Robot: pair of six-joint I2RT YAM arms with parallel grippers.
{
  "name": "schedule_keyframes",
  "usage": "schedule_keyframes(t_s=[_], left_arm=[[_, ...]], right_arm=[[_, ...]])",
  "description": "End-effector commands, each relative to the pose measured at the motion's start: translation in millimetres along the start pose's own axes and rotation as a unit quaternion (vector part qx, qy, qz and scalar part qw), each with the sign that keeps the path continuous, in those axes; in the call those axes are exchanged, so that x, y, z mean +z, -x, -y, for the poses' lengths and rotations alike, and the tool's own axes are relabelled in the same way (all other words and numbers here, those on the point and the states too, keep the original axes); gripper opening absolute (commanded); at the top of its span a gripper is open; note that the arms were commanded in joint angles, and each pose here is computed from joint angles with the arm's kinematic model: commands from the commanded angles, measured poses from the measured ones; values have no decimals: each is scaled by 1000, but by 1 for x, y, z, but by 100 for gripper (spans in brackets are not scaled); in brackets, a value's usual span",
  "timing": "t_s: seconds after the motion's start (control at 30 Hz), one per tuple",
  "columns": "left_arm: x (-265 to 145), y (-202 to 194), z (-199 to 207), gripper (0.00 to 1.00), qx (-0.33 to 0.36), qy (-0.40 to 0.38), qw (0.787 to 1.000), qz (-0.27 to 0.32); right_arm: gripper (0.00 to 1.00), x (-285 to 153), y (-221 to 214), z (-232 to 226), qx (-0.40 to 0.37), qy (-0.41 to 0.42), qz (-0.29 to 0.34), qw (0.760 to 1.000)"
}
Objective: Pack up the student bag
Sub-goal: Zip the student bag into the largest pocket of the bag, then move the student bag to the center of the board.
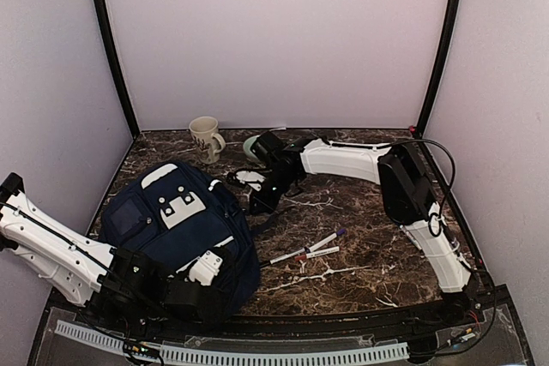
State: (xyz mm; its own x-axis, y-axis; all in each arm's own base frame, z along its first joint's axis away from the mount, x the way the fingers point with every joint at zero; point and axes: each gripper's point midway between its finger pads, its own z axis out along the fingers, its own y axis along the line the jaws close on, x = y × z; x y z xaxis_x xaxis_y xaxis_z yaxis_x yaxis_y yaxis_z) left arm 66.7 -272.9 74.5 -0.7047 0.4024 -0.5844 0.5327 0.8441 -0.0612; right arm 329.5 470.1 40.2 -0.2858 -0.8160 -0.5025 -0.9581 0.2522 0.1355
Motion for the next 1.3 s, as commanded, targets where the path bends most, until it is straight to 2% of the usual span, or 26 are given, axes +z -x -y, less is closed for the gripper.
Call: schedule_keyframes(t_s=[0.0, 0.23, 0.43, 0.5, 0.53, 0.57, 0.6, 0.67, 0.77, 0.87, 1.0, 1.03, 1.07, 1.2, 1.27], left_arm=[[1, -21, -18, 0, 21, 28, 999, -35], [1, -15, -23, 1, 14, 42, 999, -19], [4, -18, -20, 1, 13, 29, 999, -18], [3, -17, -14, 12, 14, 18, 1000, -20], [1, -14, -11, 22, 14, 15, 1000, -18], [-4, -6, -7, 38, 9, 12, 1000, -12], [-12, 7, 2, 45, 7, -1, 1000, 1], [-28, 27, 10, 51, -1, -20, 999, 30], [-54, 55, -5, 65, -47, -14, 995, 82], [-82, 69, -47, 74, -132, 7, 983, 124], [-103, 62, -104, 77, -250, 29, 956, 153], [-107, 58, -119, 82, -281, 36, 946, 158], [-110, 54, -131, 93, -303, 45, 938, 162], [-120, 50, -153, 94, -322, 68, 930, 166], [-122, 44, -162, 94, -324, 104, 928, 153]], right_arm=[[12, -35, 24, 62, 21, -115, 57, 992], [37, -64, 19, 40, 15, -87, 54, 995], [43, -106, 7, 3, -14, -48, 77, 996], [43, -112, 6, -7, -12, -31, 82, 996], [44, -114, 4, -9, -9, -24, 79, 997], [44, -114, 2, -11, -6, -18, 76, 997], [44, -113, 1, -14, -5, -11, 74, 997], [46, -111, 1, -17, -1, -1, 75, 997], [49, -107, 6, -20, 11, 19, 77, 997], [53, -100, 16, -22, 27, 46, 86, 995], [61, -81, 32, -23, 60, 86, 96, 990], [62, -73, 35, -23, 69, 96, 95, 988], [63, -69, 40, -24, 76, 104, 97, 987], [64, -45, 49, -18, 109, 128, 100, 981], [65, -36, 54, -18, 122, 141, 107, 977]])
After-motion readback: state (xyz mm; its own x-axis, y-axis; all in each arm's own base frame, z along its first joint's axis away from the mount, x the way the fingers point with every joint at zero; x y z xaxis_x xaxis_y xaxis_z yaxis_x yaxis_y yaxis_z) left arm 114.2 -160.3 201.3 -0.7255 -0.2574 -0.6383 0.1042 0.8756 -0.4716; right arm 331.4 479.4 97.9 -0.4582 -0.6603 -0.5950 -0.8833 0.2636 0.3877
